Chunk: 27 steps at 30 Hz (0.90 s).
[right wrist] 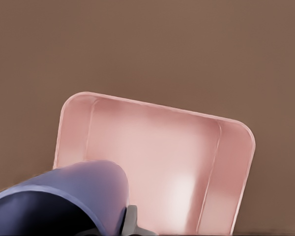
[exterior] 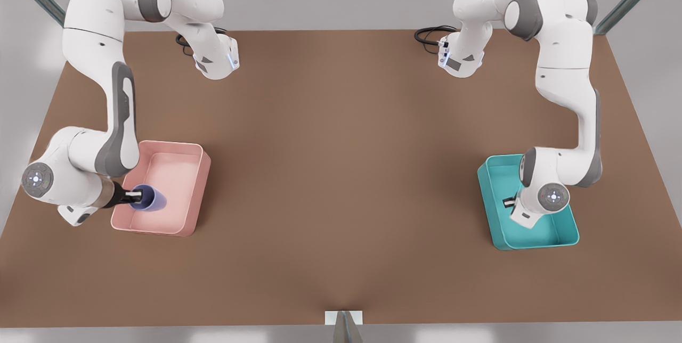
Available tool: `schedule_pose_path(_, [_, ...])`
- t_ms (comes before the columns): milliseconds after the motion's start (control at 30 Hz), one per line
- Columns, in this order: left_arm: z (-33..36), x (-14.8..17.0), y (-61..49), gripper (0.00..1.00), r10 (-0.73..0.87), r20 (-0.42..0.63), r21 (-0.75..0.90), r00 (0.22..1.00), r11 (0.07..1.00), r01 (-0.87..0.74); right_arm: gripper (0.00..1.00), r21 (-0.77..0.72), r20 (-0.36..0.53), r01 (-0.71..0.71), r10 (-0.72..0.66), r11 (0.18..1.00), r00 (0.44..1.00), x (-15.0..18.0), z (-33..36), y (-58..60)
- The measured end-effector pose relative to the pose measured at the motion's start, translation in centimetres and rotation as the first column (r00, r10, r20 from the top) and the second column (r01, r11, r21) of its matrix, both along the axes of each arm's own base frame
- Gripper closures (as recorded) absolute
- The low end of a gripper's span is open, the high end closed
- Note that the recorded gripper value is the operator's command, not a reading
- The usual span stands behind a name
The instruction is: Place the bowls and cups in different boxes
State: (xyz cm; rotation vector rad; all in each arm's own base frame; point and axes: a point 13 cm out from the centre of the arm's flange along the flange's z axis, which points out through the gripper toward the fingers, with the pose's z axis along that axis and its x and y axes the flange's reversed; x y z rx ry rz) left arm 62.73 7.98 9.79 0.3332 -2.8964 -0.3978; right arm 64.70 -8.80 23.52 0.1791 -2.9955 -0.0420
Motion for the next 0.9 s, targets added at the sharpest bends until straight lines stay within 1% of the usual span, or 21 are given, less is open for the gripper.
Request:
schedule_pose_path(33, [-0.7, 0.0, 0.1, 0.79, 0.001, 0.002, -0.003, 1.0, 1.0, -0.001, 0.79, 0.0, -0.015, -0.021, 0.021, 1.0, 1.0, -0.6, -0.9, -0.2])
schedule_pose_path(67, [-1.2, 0.1, 0.2, 0.76, 0.003, 0.005, -0.006, 1.0, 1.0, -0.003, 0.79, 0.002, -0.028, -0.042, 0.042, 0.999, 0.999, -1.1, -1.7, -0.2])
schedule_pose_path(100, [-1.7, 0.1, 0.3, 0.7, 0.004, 0.007, -0.008, 1.0, 1.0, -0.004, 0.79, 0.004, -0.036, -0.061, 0.061, 0.998, 0.998, -1.6, -2.6, -0.3])
schedule_pose_path(133, [-2.0, 0.2, 0.4, 0.16, 0.006, 0.011, -0.011, 1.0, 1.0, -0.006, 0.79, 0.006, -0.043, -0.078, 0.078, 0.997, 0.996, -2.1, -3.5, -0.4])
schedule_pose_path(167, [-2.2, 0.3, 0.4, 0.0, 0.006, 0.017, -0.013, 1.0, 1.0, -0.006, 0.79, 0.009, -0.047, -0.094, 0.094, 0.996, 0.994, -2.6, -4.5, -0.4])
schedule_pose_path(267, [-1.9, 0.8, 0.4, 0.0, 0.006, 0.037, -0.018, 0.999, 1.0, -0.006, 0.79, 0.01, -0.041, -0.127, 0.128, 0.992, 0.991, -3.6, -7.4, -1.3])
schedule_pose_path(300, [-0.3, 1.4, 0.5, 0.0, 0.008, 0.06, -0.016, 0.998, 1.0, -0.008, 0.79, 0.009, -0.035, -0.138, 0.138, 0.99, 0.99, -3.8, -8.1, -1.5])
schedule_pose_path(400, [7.7, 3.0, -0.7, 0.0, 0.017, 0.14, -0.024, 0.99, 1.0, -0.014, 0.79, 0.009, -0.016, -0.167, 0.168, 0.986, 0.986, -4.5, -10.2, -1.7])
schedule_pose_path(467, [12.6, 3.7, -2.8, 0.0, 0.018, 0.182, -0.048, 0.983, 0.999, -0.01, 0.79, 0.004, 0.006, -0.186, 0.186, 0.982, 0.982, -4.3, -10.9, -1.8])
schedule_pose_path(500, [15.9, 4.6, -4.9, 0.0, 0.019, 0.215, -0.078, 0.976, 0.997, -0.002, 0.68, 0.002, 0.015, -0.195, 0.195, 0.981, 0.981, -4.2, -11.1, -1.9])
schedule_pose_path(533, [19.8, 5.1, -7.7, 0.0, 0.006, 0.246, -0.11, 0.969, 0.994, 0.021, 0.11, -0.002, 0.024, -0.204, 0.204, 0.979, 0.979, -4.1, -11.1, -1.9])
schedule_pose_path(567, [23.3, 4.7, -11.2, 0.0, -0.029, 0.262, -0.132, 0.965, 0.989, 0.065, 0.0, -0.008, 0.031, -0.211, 0.211, 0.977, 0.977, -3.9, -11.2, -2.1])
schedule_pose_path(633, [28.8, 3.3, -16.3, 0.0, -0.085, 0.268, -0.173, 0.96, 0.976, 0.134, 0.0, -0.034, 0.041, -0.222, 0.223, 0.975, 0.974, -3.5, -11.2, -2.7])
schedule_pose_path(700, [31.9, 2.4, -17.8, 0.0, -0.102, 0.246, -0.205, 0.964, 0.967, 0.154, 0.0, -0.051, 0.049, -0.226, 0.229, 0.973, 0.972, -3.2, -11.1, -3.0])
schedule_pose_path(800, [33.6, 0.4, -17.6, 0.0, -0.12, 0.177, -0.228, 0.977, 0.961, 0.159, 0.0, -0.05, 0.061, -0.231, 0.234, 0.972, 0.97, -2.8, -11.0, -2.7])
schedule_pose_path(900, [33.7, -1.7, -17.9, 0.0, -0.152, 0.101, -0.24, 0.983, 0.955, 0.172, 0.0, -0.035, 0.075, -0.242, 0.244, 0.97, 0.967, -2.4, -10.0, -1.9])
